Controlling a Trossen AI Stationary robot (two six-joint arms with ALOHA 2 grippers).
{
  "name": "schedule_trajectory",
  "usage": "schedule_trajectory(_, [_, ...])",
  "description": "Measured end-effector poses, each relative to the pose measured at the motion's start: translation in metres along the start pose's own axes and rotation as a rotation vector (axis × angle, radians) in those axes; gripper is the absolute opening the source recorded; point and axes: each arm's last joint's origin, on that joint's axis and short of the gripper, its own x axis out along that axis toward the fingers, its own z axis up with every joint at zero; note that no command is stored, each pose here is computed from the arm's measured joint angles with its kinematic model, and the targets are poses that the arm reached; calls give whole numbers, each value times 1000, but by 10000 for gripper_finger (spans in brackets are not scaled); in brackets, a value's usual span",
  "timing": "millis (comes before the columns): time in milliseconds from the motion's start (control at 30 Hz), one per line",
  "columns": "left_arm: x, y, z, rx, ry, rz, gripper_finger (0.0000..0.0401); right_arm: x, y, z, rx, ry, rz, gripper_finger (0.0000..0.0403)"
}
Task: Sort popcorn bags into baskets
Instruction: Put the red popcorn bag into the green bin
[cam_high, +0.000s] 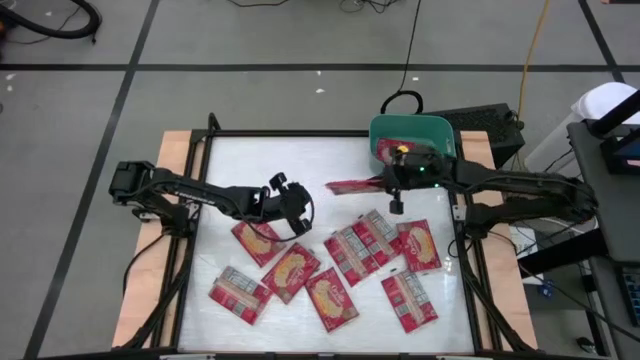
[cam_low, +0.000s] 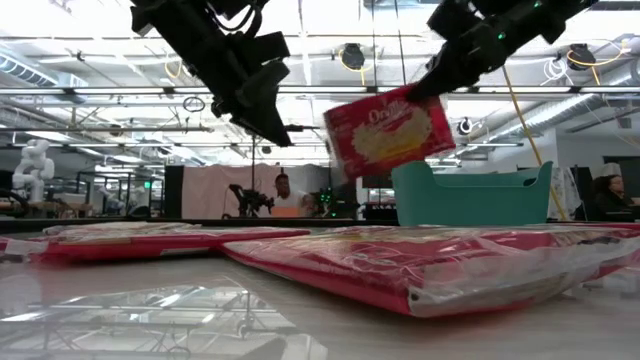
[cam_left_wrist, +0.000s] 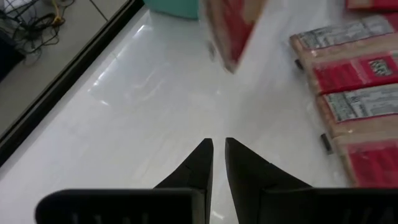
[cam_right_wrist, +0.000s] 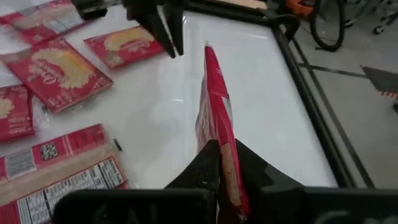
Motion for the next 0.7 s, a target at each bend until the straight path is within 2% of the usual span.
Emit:
schedule_trajectory(267, [-1, -4, 8, -28, -81, -28, 47, -28, -5, 0, 15, -31, -50, 11])
schedule_trajectory(700, [-7, -6, 36, 133, -351, -39, 47, -60, -17, -10, 22, -81, -181, 11])
